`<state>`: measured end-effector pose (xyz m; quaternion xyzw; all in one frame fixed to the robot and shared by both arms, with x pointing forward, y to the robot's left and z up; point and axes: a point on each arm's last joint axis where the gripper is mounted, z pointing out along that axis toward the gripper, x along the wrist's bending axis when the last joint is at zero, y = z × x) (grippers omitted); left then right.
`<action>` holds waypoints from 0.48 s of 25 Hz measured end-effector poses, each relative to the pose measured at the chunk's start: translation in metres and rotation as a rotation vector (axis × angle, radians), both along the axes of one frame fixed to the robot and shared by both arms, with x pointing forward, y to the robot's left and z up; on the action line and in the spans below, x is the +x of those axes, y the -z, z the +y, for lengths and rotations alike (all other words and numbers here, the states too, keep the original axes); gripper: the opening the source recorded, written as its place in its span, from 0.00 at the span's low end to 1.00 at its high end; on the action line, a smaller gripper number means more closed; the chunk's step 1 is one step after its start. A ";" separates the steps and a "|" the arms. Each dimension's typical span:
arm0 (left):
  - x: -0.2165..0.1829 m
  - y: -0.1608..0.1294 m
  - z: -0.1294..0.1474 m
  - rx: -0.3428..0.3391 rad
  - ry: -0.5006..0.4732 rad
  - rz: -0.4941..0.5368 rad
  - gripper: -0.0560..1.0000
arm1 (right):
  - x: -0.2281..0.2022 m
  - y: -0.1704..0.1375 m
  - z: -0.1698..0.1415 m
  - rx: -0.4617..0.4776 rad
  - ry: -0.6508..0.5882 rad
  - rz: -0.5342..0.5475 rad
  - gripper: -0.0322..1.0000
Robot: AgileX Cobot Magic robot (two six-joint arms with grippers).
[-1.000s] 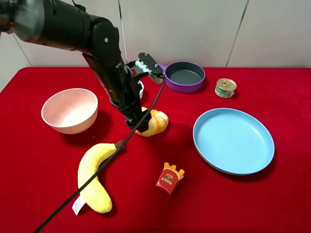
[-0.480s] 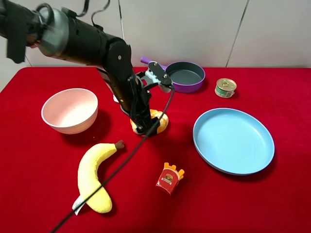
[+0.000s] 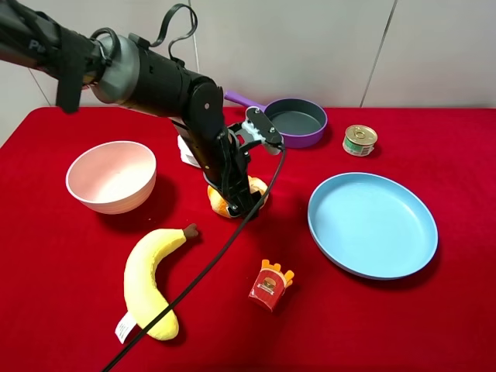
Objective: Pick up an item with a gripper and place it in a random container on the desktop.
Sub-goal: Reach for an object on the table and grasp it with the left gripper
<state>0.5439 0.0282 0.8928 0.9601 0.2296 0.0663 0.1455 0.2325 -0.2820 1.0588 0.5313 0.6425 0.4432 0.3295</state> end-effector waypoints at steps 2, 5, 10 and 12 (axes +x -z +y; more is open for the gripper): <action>0.001 0.001 0.000 0.002 0.002 0.000 0.91 | 0.000 0.000 0.000 0.001 0.000 -0.001 0.70; 0.001 0.002 0.000 0.003 0.002 -0.001 0.91 | 0.000 0.000 0.000 0.001 0.000 -0.001 0.70; 0.001 0.008 0.000 0.015 0.005 0.009 0.91 | 0.000 0.000 0.000 0.001 0.000 -0.001 0.70; 0.001 0.008 -0.001 0.014 0.006 0.006 0.90 | 0.000 0.000 0.000 0.001 0.000 -0.001 0.70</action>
